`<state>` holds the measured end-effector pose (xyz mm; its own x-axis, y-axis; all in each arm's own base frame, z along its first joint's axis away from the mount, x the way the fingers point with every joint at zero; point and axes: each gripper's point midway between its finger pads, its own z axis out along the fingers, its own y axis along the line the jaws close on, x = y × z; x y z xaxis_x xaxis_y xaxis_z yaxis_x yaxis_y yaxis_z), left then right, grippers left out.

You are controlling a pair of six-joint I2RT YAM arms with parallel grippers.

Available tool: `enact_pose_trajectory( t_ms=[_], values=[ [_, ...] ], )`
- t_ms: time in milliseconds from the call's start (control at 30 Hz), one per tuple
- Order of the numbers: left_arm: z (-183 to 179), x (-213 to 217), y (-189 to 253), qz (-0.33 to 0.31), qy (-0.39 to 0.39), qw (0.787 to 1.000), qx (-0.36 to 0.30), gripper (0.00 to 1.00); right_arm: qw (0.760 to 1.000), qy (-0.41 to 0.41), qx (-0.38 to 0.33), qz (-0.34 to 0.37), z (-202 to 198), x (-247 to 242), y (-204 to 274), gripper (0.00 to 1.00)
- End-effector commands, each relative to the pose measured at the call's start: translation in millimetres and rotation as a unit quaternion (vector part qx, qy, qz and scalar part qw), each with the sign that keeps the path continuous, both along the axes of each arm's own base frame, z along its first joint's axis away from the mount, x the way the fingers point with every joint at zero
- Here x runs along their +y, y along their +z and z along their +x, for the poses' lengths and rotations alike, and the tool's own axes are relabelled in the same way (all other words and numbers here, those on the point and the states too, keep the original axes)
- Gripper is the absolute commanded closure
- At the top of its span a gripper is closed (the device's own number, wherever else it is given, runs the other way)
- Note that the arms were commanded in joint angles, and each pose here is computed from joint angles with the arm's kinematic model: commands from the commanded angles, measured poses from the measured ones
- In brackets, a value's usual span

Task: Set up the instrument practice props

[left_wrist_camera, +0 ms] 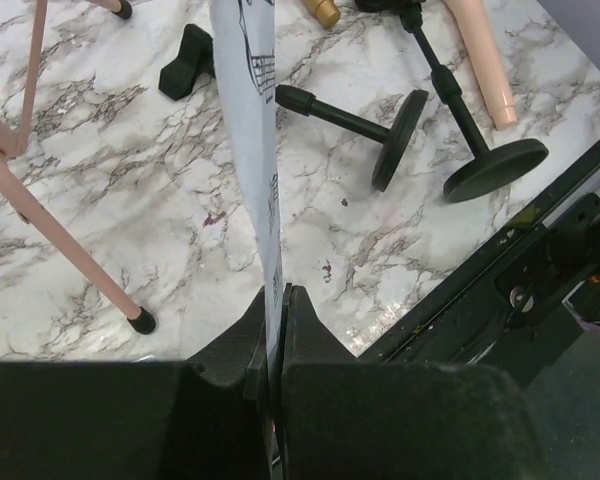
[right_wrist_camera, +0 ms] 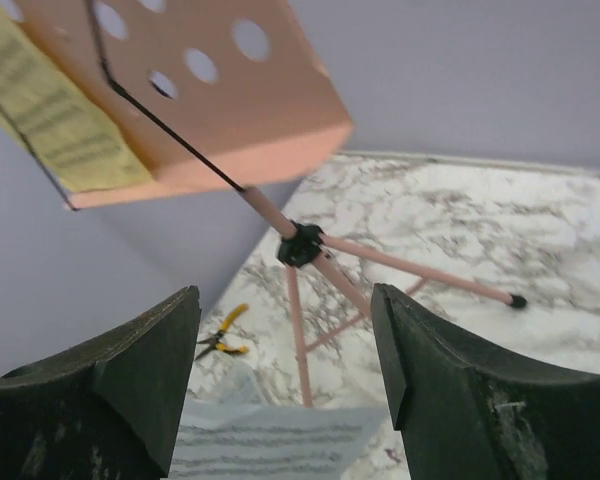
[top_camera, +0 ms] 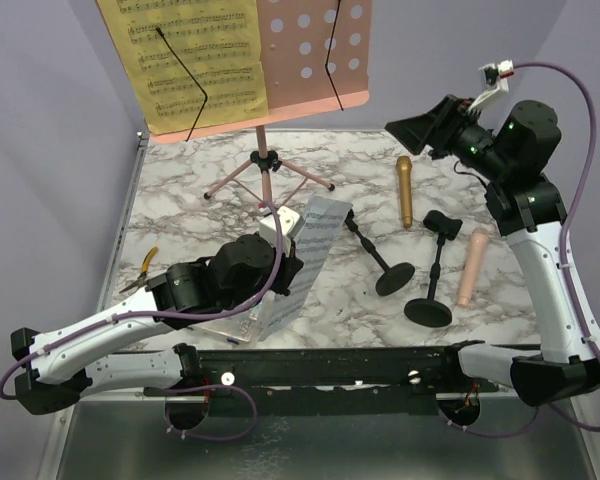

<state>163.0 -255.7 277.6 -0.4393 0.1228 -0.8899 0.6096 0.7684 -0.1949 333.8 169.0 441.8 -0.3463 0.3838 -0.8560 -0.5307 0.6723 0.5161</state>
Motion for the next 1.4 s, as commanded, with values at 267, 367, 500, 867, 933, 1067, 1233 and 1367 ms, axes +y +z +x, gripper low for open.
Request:
enact_pose_trajectory(
  t_ms=[267, 367, 500, 867, 933, 1067, 1233, 1367],
  values=[
    [-2, -3, 68, 0.000, -0.060, 0.995, -0.075, 1.00, 0.977, 0.150, -0.081, 0.130, 15, 72, 119, 0.32],
    [5, 4, 88, -0.004, -0.042, 0.994, -0.101, 1.00, 0.974, 0.161, -0.073, 0.143, 29, 87, 123, 0.35],
    [14, 14, 112, -0.011, -0.009, 0.992, -0.126, 1.00, 0.973, 0.148, -0.084, 0.156, 42, 101, 134, 0.40],
    [24, 43, 162, -0.056, 0.063, 0.983, -0.160, 1.00, 0.971, 0.142, -0.085, 0.172, 71, 119, 138, 0.60],
    [24, 46, 172, -0.062, 0.065, 0.981, -0.169, 1.00, 0.971, 0.140, -0.085, 0.172, 74, 121, 137, 0.62],
    [26, 48, 189, -0.064, 0.065, 0.978, -0.188, 1.00, 0.971, 0.142, -0.085, 0.172, 76, 122, 136, 0.66],
    [35, 57, 205, -0.051, 0.097, 0.971, -0.213, 1.00, 0.967, 0.150, -0.103, 0.178, 75, 126, 145, 0.69],
    [42, 70, 220, -0.057, 0.135, 0.963, -0.226, 1.00, 0.965, 0.160, -0.109, 0.178, 75, 129, 147, 0.74]
  ],
)
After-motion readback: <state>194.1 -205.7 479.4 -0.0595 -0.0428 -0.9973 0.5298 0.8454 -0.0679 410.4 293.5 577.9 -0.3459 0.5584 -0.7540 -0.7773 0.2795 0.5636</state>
